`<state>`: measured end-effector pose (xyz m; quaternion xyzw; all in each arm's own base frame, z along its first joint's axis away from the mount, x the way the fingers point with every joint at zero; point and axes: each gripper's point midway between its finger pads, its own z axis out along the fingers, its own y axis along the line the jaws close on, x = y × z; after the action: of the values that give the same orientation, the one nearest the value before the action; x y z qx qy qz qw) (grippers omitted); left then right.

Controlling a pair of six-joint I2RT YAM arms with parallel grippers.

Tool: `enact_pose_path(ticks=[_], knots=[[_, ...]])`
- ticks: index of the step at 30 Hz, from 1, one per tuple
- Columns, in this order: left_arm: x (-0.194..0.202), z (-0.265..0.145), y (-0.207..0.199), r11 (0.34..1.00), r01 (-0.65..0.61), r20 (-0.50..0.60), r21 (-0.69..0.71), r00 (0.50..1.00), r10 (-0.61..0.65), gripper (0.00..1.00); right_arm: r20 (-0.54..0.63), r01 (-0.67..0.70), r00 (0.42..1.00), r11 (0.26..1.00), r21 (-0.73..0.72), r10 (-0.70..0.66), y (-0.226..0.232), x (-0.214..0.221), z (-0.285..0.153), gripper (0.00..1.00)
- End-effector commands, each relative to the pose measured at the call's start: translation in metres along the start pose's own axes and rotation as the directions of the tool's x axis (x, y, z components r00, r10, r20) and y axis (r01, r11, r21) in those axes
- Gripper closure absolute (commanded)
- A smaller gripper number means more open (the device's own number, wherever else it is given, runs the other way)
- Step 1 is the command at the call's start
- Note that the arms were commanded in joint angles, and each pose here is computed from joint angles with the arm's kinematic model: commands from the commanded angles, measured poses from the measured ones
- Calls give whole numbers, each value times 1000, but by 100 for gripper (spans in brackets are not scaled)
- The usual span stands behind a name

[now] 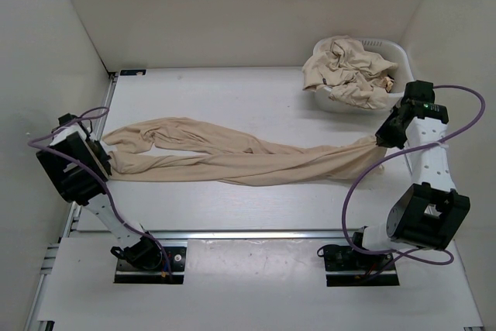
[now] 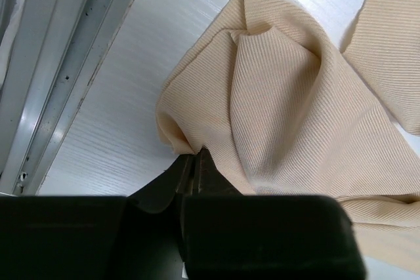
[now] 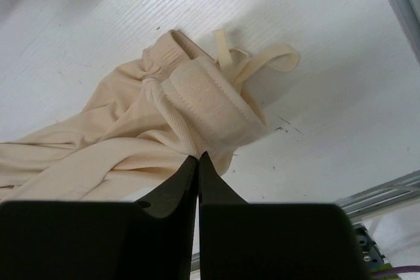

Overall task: Fold and stack the trousers
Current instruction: Flatten the trousers out

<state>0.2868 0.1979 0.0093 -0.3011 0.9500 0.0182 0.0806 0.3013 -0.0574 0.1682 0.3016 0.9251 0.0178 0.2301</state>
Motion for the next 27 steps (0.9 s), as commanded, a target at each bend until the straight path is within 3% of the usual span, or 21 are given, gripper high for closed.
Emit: enact_pose_path(ticks=[1,5,7,9,10,12,15,16,17,19,23,27], knots=[[-19,4,6,1000,-2,79,-30,997,4,86,35,-18,999,997,-73,20,17,-17,-2,100],[-60,-59,6,999,2,208,-35,978,6,86,84,-39,995,982,-187,56,53,-65,-19,100],[-95,-109,3,1000,1,290,-25,957,7,86,150,-40,985,963,-268,83,82,-114,-39,100],[-116,-127,3,1000,1,300,-25,954,7,86,149,-43,984,942,-334,97,104,-140,-44,100],[-142,-161,2,1000,2,383,-25,924,8,86,241,-12,964,922,-387,114,118,-169,-81,100],[-137,-171,4,999,4,345,-34,938,7,86,235,-15,965,923,-385,114,119,-171,-94,100],[-116,-163,11,997,16,289,-75,957,7,86,223,-53,966,943,-330,132,93,-146,-101,100],[-108,-169,16,995,23,297,-98,955,7,86,126,-104,982,960,-261,141,71,-114,-67,100],[-86,-150,21,994,29,229,-102,973,-5,86,163,-117,973,957,-265,163,61,-103,-81,100],[-65,-147,28,992,40,201,-118,979,-16,86,127,-187,969,964,-187,213,28,-73,-66,100],[-5,-116,46,984,60,43,-168,998,-53,86,-5,-333,943,943,-19,333,-33,25,-32,100],[40,-90,55,979,63,-57,-195,996,-76,86,-69,-396,909,905,156,410,-74,94,-6,100]])
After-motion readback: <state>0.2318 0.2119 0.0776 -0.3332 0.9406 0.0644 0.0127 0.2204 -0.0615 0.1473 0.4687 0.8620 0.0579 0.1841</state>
